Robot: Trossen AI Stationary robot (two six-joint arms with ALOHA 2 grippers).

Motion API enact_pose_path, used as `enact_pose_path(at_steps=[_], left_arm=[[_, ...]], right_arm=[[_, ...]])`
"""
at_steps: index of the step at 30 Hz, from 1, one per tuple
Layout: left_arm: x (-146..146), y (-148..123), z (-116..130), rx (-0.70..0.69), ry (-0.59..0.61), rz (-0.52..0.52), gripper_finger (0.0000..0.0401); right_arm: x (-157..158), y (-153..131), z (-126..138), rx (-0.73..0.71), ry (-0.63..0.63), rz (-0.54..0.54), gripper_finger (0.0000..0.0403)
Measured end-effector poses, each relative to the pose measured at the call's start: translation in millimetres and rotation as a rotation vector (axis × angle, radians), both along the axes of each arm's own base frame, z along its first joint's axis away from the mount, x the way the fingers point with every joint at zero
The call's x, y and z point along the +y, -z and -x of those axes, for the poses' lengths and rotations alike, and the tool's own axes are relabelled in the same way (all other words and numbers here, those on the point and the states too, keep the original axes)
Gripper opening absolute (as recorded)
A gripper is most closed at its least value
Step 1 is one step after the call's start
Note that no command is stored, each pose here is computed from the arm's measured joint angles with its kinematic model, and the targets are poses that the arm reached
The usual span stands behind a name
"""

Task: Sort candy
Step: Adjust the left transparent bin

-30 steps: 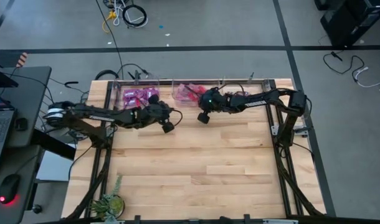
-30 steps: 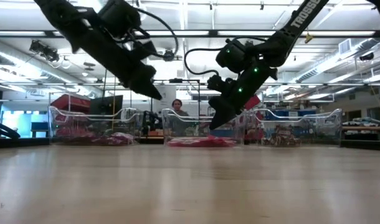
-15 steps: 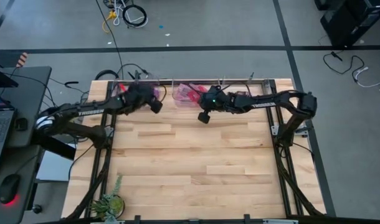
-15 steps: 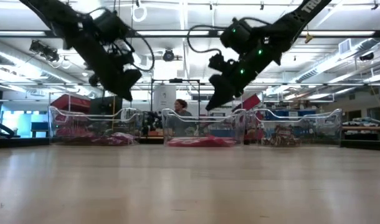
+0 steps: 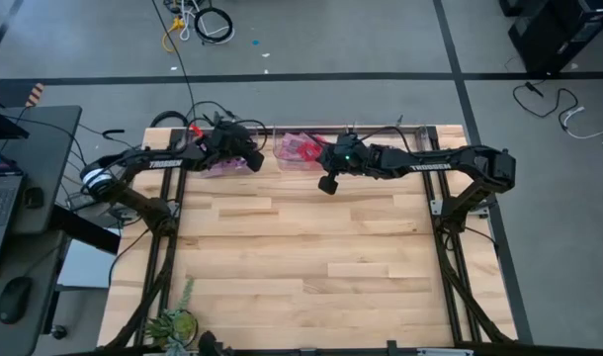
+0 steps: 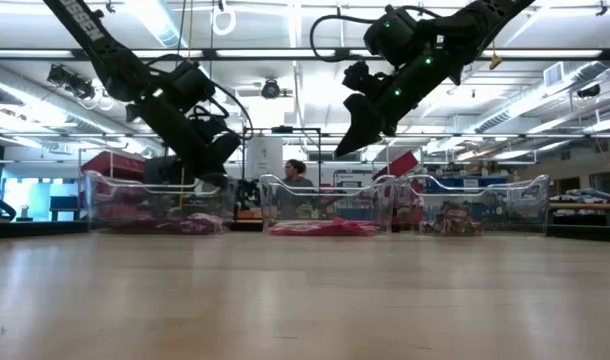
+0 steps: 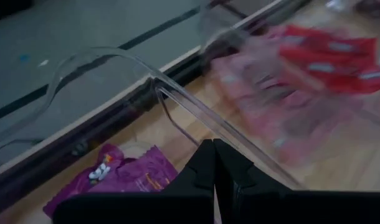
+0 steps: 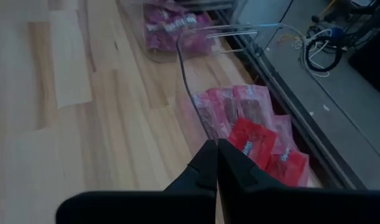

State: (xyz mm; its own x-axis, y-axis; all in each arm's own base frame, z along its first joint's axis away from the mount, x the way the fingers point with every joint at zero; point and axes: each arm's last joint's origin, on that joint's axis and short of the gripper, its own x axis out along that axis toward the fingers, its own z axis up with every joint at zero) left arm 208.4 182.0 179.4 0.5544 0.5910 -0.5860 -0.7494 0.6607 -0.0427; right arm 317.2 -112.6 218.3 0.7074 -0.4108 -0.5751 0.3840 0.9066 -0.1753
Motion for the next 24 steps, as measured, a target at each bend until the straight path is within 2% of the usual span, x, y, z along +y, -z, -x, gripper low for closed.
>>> enact_pose_path(at_steps=[9, 15, 21, 24], left_arm=[[13.0, 2.9, -18.6, -0.071, 0.076, -0.056, 0.0], [21.9, 0.0, -30.1, -0.055, 0.124, -0.089, 0.0], [10.7, -37.3, -18.2, -0.036, 0.163, -0.154, 0.0], [-8.6, -55.4, -2.6, 0.02, 0.193, -0.128, 0.0]], right_arm=[[1.1, -6.4, 3.5, -0.007, 0.007, 0.008, 0.0], [1.1, -6.0, 3.8, -0.002, 0.008, 0.007, 0.0], [1.2, -5.4, 4.1, 0.004, 0.009, 0.006, 0.0001], [1.4, -4.6, 4.7, 0.015, 0.009, 0.002, 0.0001]])
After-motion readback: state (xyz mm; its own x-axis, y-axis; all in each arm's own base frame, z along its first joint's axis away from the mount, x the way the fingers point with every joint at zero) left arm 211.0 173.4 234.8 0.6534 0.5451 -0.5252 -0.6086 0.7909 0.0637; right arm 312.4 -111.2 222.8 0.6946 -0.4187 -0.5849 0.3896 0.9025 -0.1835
